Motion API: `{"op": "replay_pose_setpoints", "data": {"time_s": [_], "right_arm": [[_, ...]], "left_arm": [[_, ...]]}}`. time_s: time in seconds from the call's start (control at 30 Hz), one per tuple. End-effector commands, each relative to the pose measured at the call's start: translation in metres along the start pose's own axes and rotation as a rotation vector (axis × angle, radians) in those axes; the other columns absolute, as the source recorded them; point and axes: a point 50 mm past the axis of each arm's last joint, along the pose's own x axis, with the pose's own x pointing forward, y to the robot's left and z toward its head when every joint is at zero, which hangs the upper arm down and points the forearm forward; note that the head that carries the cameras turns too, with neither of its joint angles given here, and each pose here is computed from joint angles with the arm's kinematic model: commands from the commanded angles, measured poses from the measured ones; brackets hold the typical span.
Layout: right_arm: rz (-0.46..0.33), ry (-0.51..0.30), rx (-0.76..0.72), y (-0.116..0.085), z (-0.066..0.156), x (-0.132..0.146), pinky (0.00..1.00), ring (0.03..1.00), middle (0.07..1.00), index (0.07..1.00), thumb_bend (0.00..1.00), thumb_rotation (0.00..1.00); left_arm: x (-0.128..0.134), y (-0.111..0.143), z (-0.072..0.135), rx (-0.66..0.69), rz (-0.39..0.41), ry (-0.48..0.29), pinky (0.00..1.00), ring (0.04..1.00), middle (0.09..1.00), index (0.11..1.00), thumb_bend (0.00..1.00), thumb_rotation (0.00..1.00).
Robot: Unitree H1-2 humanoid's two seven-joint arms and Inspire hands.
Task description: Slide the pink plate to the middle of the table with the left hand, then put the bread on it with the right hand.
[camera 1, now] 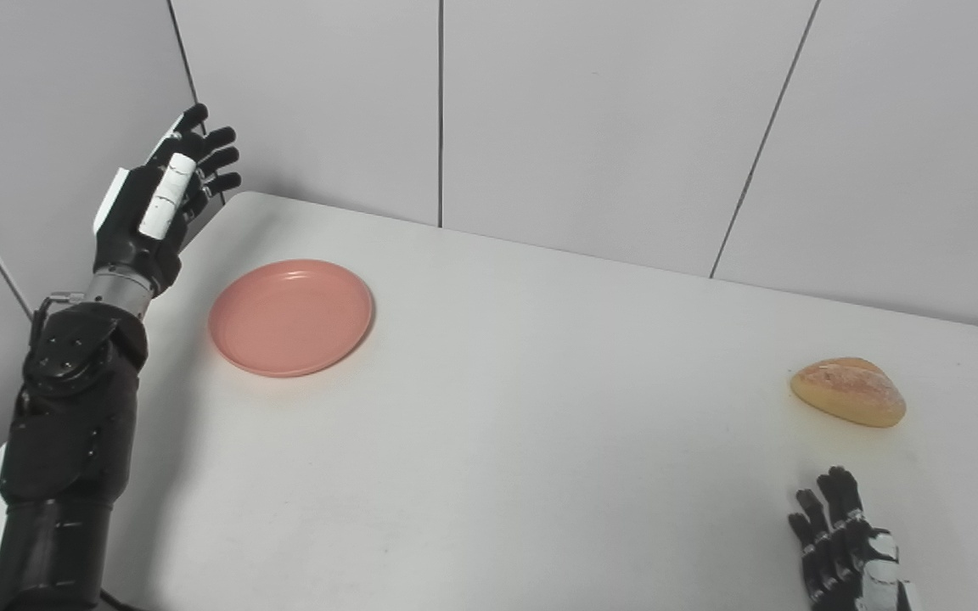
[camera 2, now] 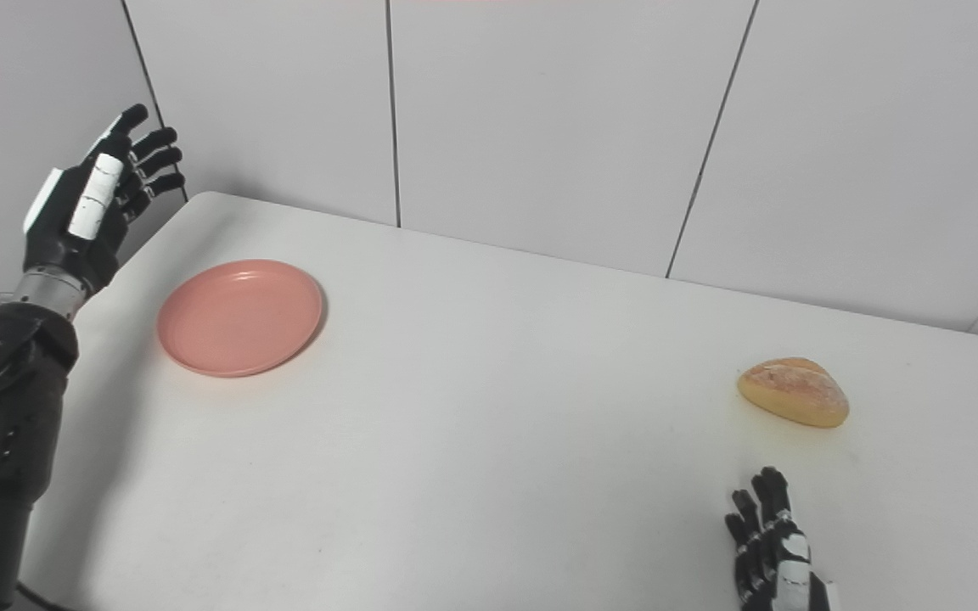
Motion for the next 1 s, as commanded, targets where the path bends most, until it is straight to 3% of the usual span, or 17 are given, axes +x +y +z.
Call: {"op": "replay_pose_setpoints", "data": {"time_s": [0.0, 0.37, 0.77, 0.97], "right_arm": [[-0.004, 0.028, -0.002, -0.002, 0.001, -0.004, 1.0, 0.97, 0.996, 0.97, 0.76, 0.96], [0.004, 0.024, -0.001, -0.002, -0.001, -0.004, 1.0, 0.969, 0.995, 0.964, 0.78, 0.93], [-0.001, 0.03, 0.003, -0.003, 0.001, -0.006, 1.0, 0.96, 0.99, 0.953, 0.78, 0.93], [-0.001, 0.028, -0.002, -0.003, 0.001, -0.007, 1.0, 0.958, 0.992, 0.96, 0.77, 0.93]], "left_arm": [[0.014, 0.012, 0.029, 0.028, 0.02, -0.114, 0.84, 0.883, 0.87, 0.929, 1.0, 0.76], [0.008, 0.017, -0.009, 0.031, 0.105, -0.076, 0.84, 0.946, 0.967, 0.974, 0.91, 0.79], [0.011, 0.017, -0.056, 0.012, 0.139, 0.007, 0.85, 0.928, 0.949, 0.958, 1.0, 0.74], [0.015, 0.013, -0.076, 0.028, 0.146, 0.022, 0.81, 0.894, 0.922, 0.947, 0.92, 0.72]]}}
